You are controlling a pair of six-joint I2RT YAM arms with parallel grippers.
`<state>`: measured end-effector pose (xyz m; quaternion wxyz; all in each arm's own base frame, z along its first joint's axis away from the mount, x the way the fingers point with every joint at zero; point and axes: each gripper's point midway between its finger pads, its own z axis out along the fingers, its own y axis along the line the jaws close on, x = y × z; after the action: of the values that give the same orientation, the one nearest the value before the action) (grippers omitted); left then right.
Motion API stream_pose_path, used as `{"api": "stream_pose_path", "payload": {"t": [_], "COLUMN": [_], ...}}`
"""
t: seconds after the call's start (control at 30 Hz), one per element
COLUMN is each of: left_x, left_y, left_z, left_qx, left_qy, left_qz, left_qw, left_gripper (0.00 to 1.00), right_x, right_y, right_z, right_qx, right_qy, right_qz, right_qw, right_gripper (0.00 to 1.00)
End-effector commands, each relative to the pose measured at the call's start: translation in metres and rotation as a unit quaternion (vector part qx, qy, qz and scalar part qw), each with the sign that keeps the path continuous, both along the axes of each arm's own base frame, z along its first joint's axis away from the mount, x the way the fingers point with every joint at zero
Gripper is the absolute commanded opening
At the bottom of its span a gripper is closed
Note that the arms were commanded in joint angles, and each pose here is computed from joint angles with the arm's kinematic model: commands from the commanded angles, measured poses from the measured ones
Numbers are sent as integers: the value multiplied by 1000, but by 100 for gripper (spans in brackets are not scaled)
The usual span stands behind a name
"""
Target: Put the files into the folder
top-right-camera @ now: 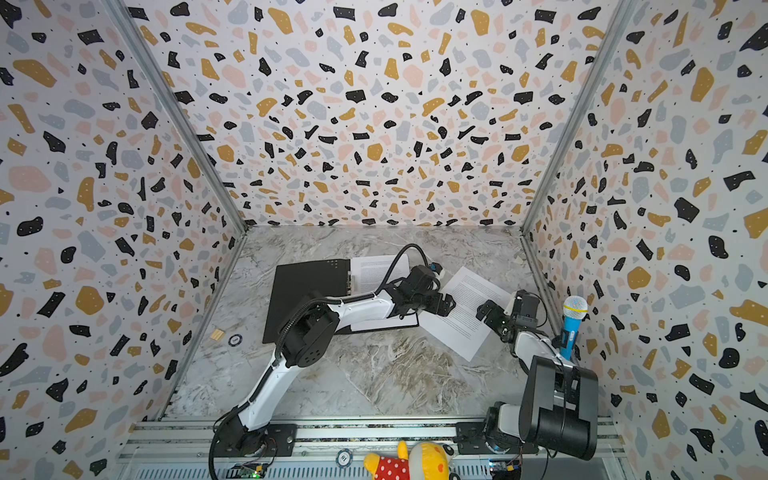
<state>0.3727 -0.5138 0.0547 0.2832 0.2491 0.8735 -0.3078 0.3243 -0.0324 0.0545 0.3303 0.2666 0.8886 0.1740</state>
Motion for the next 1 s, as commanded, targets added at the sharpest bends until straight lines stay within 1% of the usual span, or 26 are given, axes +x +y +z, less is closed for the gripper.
{"api": "stream_pose_path", "payload": {"t": [0.0,0.2,0.47,0.77,0.97], "left_x": [0,-9,-26,-43,-52], "left_y": [-3,-8,-15,-23,-30], "left_z": [-3,-20,-29,-26,-16], "left_qx": [21,32,34,-3,-50], "left_qy": [-10,3,17,42,61], "left_qz": [-8,-21,-41,-61,-70], "left_qw": [1000,999,998,997,994], "left_gripper": [96,96,96,96,96], "right_x": [-4,-4,-2,-2,-1], "right_y": [-5,0,7,18,26], "right_z": [-3,-9,-15,-22,-21], "right_qx": [4,24,49,91,125], "right_qy": [6,8,9,10,1], "right_qz": [-13,-5,3,13,25], "right_qw": [1000,1000,999,996,992], "right_gripper": [99,99,99,100,98]}}
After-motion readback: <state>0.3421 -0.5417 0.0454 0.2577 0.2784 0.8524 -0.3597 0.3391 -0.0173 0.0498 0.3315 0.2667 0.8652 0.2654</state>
